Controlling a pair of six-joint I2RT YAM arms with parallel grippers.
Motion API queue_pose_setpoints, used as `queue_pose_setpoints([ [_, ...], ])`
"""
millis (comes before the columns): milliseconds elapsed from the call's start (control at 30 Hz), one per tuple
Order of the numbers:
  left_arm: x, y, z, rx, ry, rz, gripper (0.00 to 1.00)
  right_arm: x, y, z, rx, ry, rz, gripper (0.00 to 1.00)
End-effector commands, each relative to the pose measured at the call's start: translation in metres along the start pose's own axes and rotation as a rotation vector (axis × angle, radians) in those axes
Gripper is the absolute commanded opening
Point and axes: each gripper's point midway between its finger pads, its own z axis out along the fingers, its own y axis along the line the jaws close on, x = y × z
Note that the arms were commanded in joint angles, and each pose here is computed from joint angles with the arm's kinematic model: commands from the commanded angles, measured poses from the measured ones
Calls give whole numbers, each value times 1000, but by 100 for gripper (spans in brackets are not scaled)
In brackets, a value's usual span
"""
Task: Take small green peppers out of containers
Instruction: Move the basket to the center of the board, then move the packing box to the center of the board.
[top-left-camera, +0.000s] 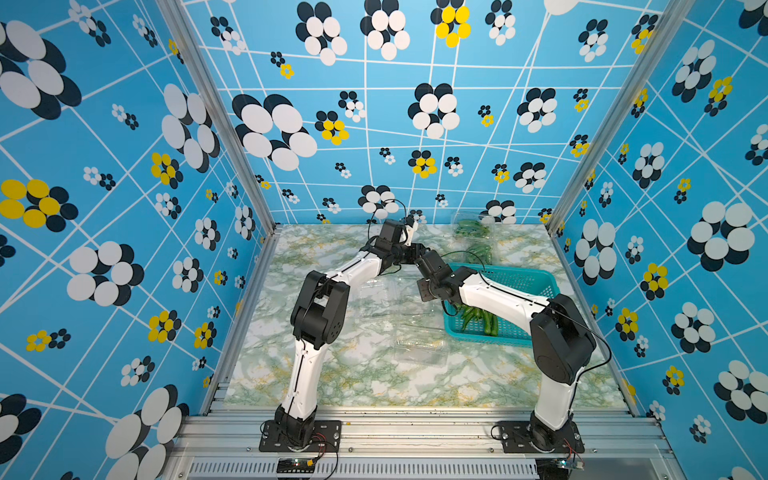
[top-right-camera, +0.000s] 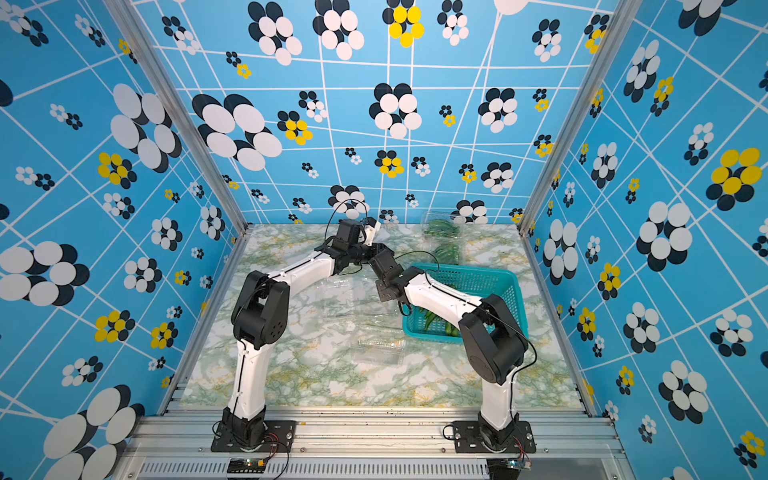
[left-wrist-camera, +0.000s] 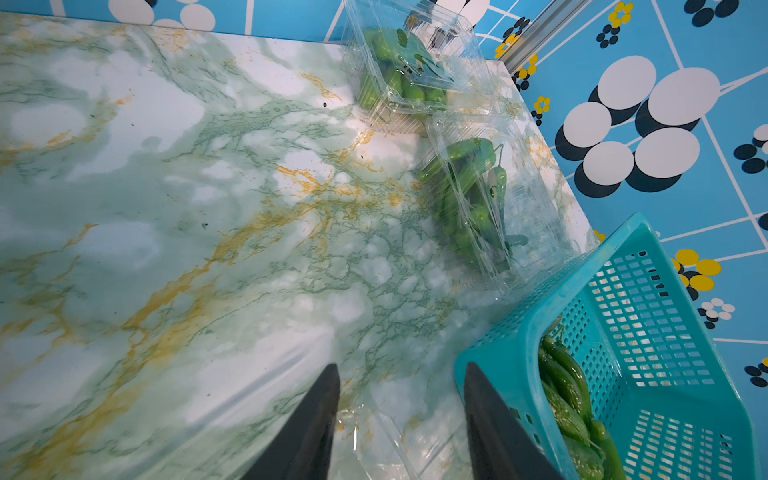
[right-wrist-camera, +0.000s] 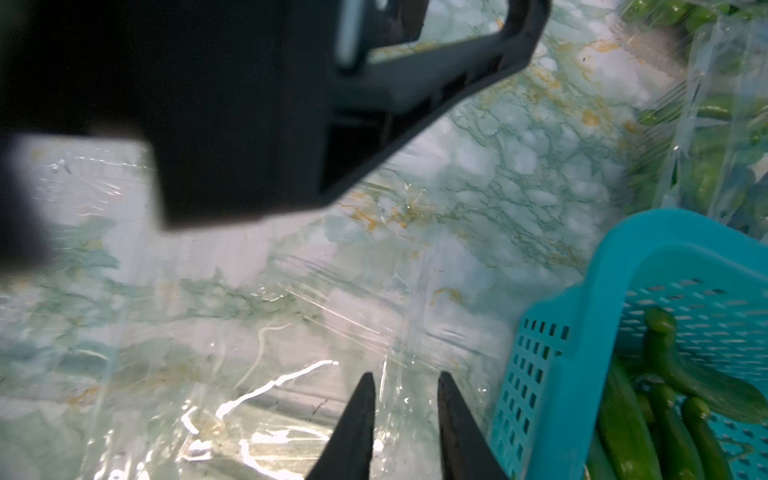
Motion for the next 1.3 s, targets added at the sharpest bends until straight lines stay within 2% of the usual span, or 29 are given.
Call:
queue_pose_setpoints([
  [0,3,-3,1,12,9,-9,50,14,-26,8,108,73,21,27],
  [200,7,-3,-4,7,11,-3,50,24,-56,11,176,126,77,27],
  [400,15,-1,-5,3,26,-3,50,25,-89,5,254,129,147,26],
  [533,18,2,-7,-5,31,-2,50,22,-101,4,258,123,204,28],
  [733,23,10,-16,-21,39,-8,49,-17,-84,0,121,-38,219,42],
  [900,25,12,-26,-29,33,-9,50,-53,-109,-13,176,-128,274,45],
  [1100,27,11,-39,-44,28,-7,50,-77,-163,-7,255,-51,476,44],
  [1267,26,3,-51,-32,20,-6,50,-81,-195,16,233,48,591,45],
])
